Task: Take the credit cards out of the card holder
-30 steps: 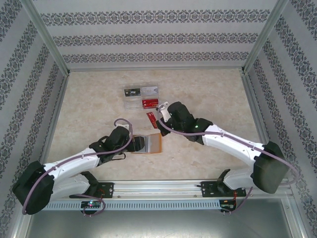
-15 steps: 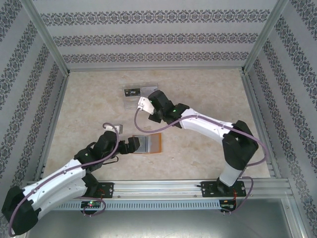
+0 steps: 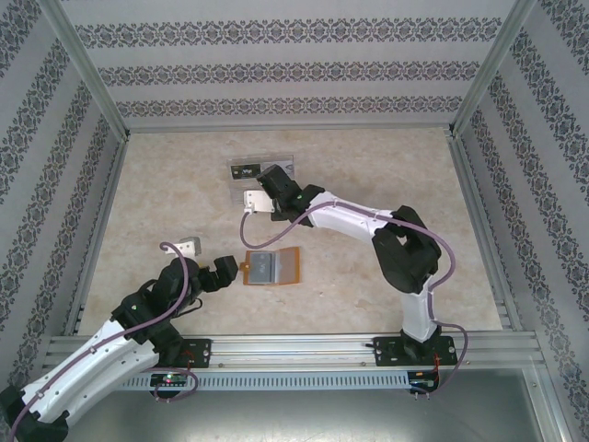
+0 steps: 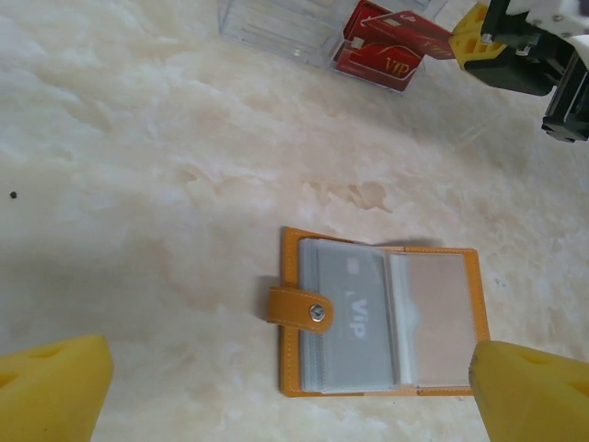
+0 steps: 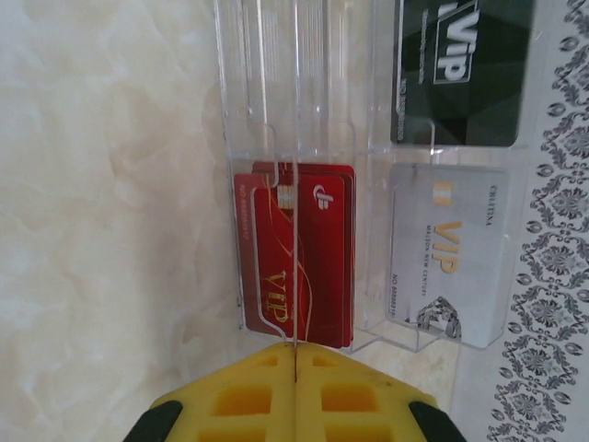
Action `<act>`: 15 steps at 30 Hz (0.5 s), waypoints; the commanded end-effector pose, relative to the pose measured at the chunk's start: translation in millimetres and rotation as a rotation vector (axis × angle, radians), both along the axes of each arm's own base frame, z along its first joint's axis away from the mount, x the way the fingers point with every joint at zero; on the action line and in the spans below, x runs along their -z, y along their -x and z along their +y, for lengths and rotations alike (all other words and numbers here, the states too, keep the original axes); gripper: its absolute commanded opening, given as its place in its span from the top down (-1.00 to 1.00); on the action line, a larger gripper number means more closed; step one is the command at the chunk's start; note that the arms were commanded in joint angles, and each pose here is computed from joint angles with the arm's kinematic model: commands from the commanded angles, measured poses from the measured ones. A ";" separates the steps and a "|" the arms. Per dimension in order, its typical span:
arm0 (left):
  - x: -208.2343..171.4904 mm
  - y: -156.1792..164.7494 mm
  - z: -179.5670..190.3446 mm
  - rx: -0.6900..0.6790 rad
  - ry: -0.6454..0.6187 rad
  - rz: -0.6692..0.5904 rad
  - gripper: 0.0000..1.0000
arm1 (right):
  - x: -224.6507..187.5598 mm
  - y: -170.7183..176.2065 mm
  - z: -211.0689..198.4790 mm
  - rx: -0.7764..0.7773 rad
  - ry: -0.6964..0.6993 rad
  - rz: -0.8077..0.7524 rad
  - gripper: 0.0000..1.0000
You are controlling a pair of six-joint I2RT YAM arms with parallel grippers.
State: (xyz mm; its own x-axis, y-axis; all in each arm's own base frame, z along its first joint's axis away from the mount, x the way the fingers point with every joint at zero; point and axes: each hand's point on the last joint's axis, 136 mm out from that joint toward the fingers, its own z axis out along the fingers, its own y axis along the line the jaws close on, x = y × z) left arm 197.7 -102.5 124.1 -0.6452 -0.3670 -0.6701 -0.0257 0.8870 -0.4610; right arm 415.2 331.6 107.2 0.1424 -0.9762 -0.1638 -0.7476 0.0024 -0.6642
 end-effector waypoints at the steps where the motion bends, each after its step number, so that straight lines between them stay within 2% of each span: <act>1: 11.8 2.6 10.1 -0.038 -0.032 0.028 -0.99 | -3.9 -16.4 -7.5 0.015 0.030 -0.029 1.00; 15: 12.5 2.5 10.5 -0.036 -0.041 0.030 -0.99 | 9.7 -31.0 -0.2 0.025 0.023 -0.012 1.00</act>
State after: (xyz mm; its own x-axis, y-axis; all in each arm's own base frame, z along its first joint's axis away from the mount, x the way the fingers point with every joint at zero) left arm 197.4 -99.5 120.2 -0.6454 -0.3633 -0.6719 -0.0370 0.8935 -0.4475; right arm 440.1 328.1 97.9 0.1238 -0.9820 -0.1424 -0.7424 0.0035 -0.6699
